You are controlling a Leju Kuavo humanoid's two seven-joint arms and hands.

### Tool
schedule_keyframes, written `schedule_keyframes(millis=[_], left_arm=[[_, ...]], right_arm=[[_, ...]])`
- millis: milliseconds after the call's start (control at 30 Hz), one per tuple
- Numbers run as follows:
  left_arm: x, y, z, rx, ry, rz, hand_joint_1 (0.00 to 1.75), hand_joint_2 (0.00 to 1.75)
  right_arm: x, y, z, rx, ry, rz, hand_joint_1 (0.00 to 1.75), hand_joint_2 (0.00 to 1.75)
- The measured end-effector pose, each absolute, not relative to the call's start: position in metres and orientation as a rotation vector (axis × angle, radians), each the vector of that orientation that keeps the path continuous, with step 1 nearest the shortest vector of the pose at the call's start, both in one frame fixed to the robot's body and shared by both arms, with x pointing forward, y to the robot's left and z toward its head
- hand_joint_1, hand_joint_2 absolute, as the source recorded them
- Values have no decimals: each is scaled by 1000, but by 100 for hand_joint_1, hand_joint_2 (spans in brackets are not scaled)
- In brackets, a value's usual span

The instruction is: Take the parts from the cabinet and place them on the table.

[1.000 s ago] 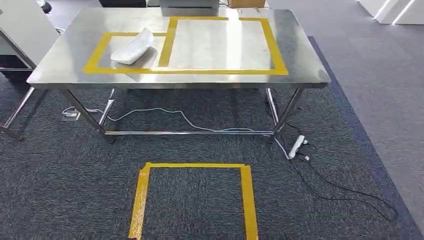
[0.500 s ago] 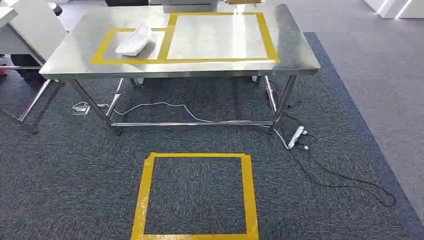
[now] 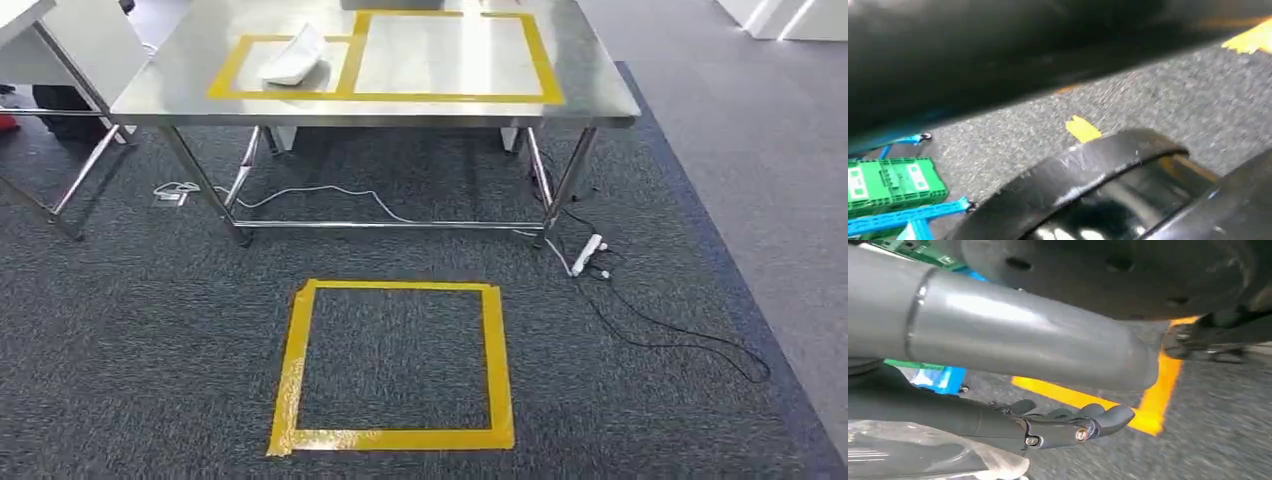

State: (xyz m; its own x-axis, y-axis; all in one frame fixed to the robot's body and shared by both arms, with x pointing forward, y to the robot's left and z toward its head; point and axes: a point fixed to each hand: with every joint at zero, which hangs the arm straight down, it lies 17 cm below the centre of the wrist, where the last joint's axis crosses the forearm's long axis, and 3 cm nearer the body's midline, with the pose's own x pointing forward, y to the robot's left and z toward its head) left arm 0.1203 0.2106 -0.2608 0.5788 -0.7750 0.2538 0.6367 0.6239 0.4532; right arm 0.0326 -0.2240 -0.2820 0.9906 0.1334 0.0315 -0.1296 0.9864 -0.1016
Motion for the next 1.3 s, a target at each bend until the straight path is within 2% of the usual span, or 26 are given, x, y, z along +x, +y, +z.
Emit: schedule_keyframes(millis=[1300], left_arm=[[117,212,-262,348,-430,-868,0,0]], right_arm=[[35,-227,-282,-105,-40,126,0,0]])
